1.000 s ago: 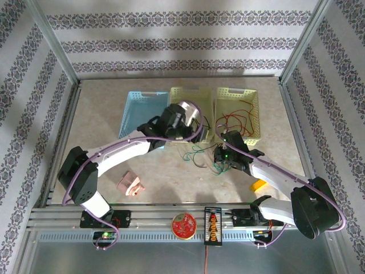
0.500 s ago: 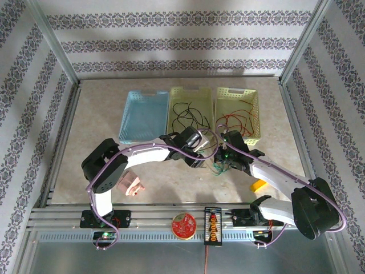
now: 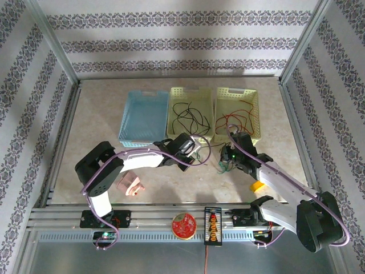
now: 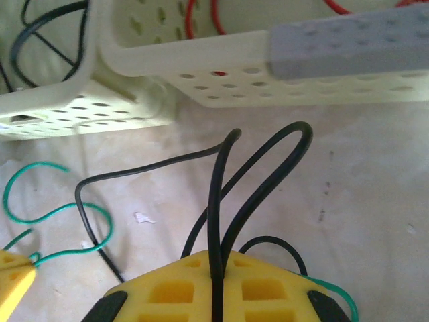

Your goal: Untangle the cables

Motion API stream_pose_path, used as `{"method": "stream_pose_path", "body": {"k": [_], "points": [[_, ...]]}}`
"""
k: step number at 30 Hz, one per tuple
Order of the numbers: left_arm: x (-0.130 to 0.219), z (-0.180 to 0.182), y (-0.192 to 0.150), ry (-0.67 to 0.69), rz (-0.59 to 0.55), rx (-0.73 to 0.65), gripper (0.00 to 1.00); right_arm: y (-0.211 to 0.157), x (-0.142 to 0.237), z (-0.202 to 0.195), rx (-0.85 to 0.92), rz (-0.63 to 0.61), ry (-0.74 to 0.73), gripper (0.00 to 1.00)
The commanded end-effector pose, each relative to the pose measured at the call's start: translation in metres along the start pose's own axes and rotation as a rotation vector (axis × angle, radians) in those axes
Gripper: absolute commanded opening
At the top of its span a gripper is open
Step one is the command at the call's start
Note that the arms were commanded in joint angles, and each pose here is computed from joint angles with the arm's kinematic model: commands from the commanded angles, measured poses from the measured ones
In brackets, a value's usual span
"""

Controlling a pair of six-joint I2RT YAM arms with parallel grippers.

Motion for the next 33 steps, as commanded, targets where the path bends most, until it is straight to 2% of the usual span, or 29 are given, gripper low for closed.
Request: {"method": "stream_pose_path", "body": {"k": [1,5,14,23,26,28,33], "points": [[0.003,0.011,-0.028,0.05,0.071,0.032,0.0,-0.003,0.001,-0.012,-0.056,-0.005,-0.039,0.08],[0.008,0.016,-0.046,0.058,0.108,0.018,0.0,-0.003,0.003,-0.019,-0.093,-0.018,-0.059,0.08],[0.024,0.035,-0.056,0.1,0.117,0.03,0.0,0.001,0.016,-0.048,-0.222,-0.102,-0.157,0.09],[0.03,0.022,-0.03,0.002,0.032,0.035,0.0,-0.006,0.015,-0.05,-0.23,-0.075,-0.122,0.1],[0.031,0.017,-0.021,-0.028,0.001,0.026,0.09,-0.007,0.013,-0.045,-0.199,-0.051,-0.093,0.1],[0.032,0.016,-0.017,-0.037,-0.015,0.023,0.1,-0.006,0.013,-0.042,-0.175,-0.042,-0.081,0.11],[0.026,0.014,-0.018,-0.05,-0.002,0.025,0.1,0.004,0.031,-0.055,-0.165,-0.124,-0.207,0.11]]}}
Point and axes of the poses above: each hand's point on the last joint's axis, 136 mm out from that joint toward the fingers, its own x axis back along the fingers, its own z axis along the line the jaws close on, y = z × x, the point moved 4 cm from there along x, back along the fingers, and after that the axes turned 6 degrees about x, right-handed, at the moved point
